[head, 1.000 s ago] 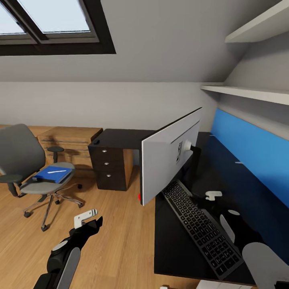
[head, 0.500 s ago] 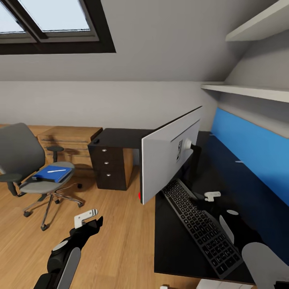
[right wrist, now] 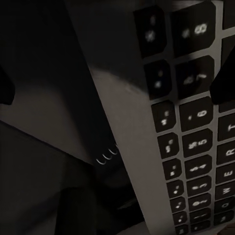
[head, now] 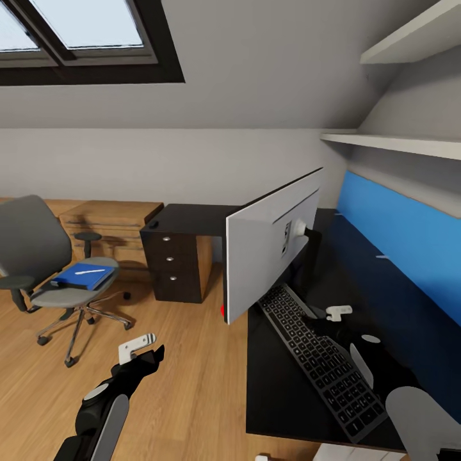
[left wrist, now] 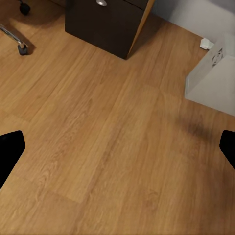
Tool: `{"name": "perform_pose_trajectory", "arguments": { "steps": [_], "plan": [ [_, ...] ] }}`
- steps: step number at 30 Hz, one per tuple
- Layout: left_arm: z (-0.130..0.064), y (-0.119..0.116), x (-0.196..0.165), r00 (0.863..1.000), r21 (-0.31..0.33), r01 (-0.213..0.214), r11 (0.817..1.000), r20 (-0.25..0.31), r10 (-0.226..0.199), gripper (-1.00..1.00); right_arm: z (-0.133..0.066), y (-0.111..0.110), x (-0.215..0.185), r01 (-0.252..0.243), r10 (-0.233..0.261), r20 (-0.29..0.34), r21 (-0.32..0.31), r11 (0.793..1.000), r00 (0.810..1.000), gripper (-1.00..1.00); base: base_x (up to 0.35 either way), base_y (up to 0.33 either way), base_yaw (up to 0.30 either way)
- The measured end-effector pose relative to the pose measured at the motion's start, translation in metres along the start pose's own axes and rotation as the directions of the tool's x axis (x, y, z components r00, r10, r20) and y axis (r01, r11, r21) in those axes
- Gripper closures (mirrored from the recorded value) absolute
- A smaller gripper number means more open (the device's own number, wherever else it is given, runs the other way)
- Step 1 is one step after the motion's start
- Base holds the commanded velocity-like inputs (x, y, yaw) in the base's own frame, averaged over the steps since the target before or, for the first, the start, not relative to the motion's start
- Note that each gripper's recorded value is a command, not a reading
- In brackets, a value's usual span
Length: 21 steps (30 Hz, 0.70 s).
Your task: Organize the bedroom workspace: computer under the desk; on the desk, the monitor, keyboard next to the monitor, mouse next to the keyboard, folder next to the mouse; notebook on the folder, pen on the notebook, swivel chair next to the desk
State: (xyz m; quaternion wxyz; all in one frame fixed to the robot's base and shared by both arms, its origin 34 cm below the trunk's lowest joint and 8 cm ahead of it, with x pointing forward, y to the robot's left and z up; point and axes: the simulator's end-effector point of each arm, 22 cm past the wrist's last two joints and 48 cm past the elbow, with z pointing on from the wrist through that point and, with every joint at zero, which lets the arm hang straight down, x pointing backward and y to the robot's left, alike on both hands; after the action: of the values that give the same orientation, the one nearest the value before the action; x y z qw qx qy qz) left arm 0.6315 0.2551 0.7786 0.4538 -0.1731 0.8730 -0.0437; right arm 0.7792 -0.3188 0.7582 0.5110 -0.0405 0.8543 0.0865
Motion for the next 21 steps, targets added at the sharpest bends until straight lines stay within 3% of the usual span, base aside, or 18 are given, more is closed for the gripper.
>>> {"name": "perform_pose_trajectory", "arguments": {
  "steps": [21],
  "plan": [
    [0.008,0.003,0.012,1.0,0.002,-0.001,1.0,0.002,0.001,-1.0,0.006,-0.001,0.001,0.002,-0.002,0.028,-0.002,1.0,1.0,-1.0,0.0,0.0,0.0]
  ]
}}
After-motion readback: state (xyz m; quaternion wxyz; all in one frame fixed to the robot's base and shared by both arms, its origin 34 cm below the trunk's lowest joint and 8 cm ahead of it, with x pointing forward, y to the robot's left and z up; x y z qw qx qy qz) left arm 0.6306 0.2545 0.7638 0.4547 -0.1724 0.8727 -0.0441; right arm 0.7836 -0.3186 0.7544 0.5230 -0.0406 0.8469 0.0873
